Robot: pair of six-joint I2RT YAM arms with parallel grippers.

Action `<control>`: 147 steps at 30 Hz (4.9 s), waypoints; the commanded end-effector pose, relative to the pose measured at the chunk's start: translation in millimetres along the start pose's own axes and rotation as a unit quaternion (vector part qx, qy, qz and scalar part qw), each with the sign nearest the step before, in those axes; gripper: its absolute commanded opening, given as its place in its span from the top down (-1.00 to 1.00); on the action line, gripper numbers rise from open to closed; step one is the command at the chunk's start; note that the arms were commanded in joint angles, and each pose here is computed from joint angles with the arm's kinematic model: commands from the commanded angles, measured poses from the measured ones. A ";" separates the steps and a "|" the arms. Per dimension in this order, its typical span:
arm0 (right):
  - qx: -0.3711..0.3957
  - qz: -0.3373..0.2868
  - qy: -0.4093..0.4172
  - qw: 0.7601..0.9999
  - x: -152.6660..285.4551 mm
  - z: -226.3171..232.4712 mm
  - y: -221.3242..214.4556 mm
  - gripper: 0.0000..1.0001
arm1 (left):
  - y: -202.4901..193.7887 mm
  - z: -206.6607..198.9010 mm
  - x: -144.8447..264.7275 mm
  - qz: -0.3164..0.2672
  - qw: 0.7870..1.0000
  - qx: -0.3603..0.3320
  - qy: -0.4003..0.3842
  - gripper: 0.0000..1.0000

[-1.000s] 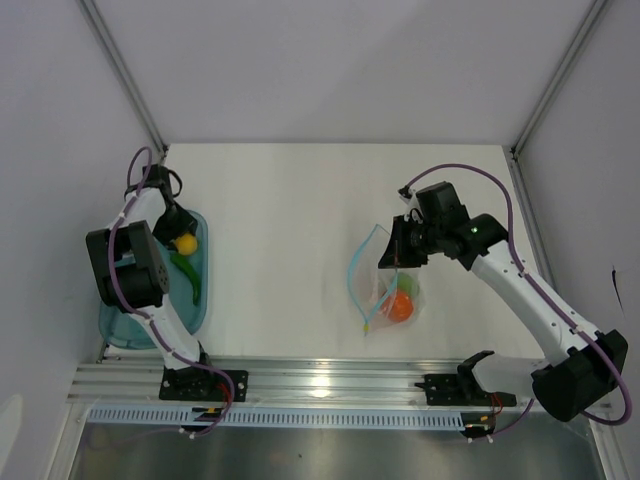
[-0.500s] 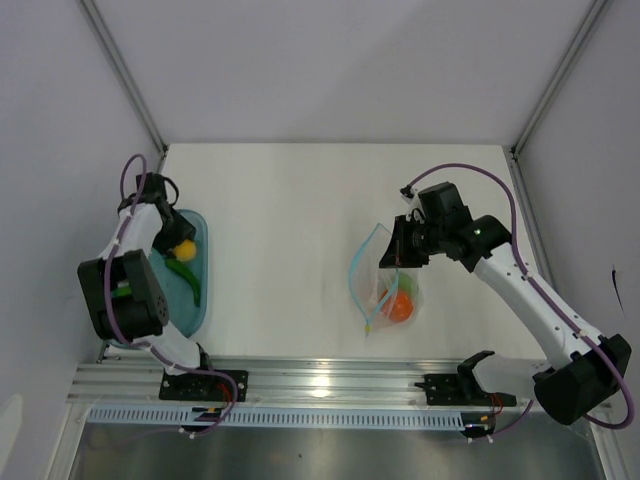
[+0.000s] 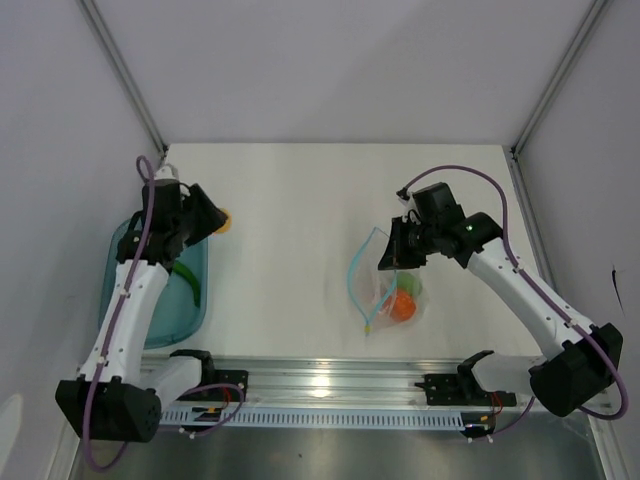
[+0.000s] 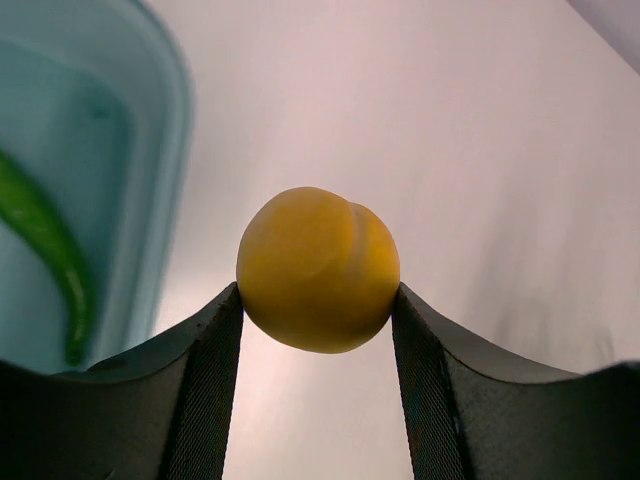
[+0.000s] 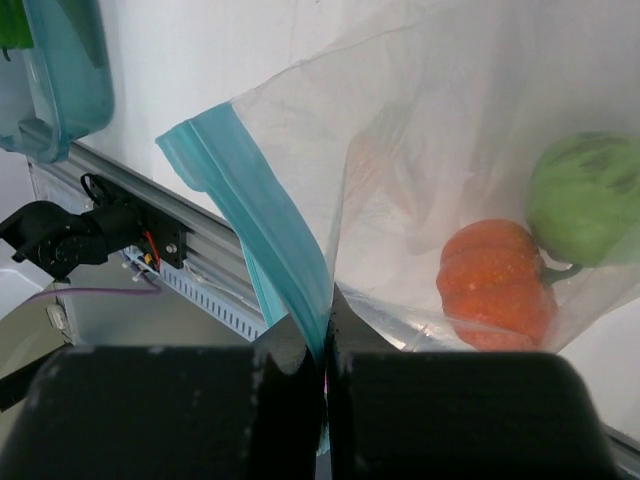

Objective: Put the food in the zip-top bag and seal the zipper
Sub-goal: Pick up the fake fruit from the bin, then place the fake fruit in the zipper food storage bag, then pick up the fake vegetable from the bin.

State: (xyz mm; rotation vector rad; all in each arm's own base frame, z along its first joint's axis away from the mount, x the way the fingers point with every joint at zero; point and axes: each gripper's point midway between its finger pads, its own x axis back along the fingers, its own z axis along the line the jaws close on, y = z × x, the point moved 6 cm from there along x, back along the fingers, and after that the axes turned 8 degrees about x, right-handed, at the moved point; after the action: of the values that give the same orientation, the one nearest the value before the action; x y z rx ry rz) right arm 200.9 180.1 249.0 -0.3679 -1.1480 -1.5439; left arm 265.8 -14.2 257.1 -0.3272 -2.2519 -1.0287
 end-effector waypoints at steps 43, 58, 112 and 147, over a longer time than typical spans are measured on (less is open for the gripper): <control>0.015 -0.048 0.028 0.998 28.4 28.6 13.7 1.00 | -246.3 -169.1 88.1 0.286 0.847 -0.191 -0.406 -0.61; 0.016 -0.042 0.014 0.999 22.0 19.7 6.3 1.00 | -152.1 -110.1 96.3 0.126 0.933 -0.174 -0.287 -0.99; 0.040 -0.029 0.053 0.997 -0.3 13.2 -3.8 1.00 | -59.3 160.4 -99.4 0.134 0.913 0.154 0.352 -0.63; 0.021 -0.028 0.014 0.999 -2.3 9.9 7.7 1.00 | -88.9 -29.2 51.4 0.214 0.936 -0.068 -0.270 0.99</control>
State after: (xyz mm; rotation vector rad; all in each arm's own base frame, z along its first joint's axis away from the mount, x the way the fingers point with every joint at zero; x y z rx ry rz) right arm 197.5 190.1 239.9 -0.3199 -1.1423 -1.5287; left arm 212.0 -52.0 238.5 -0.7507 -2.3402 -0.9383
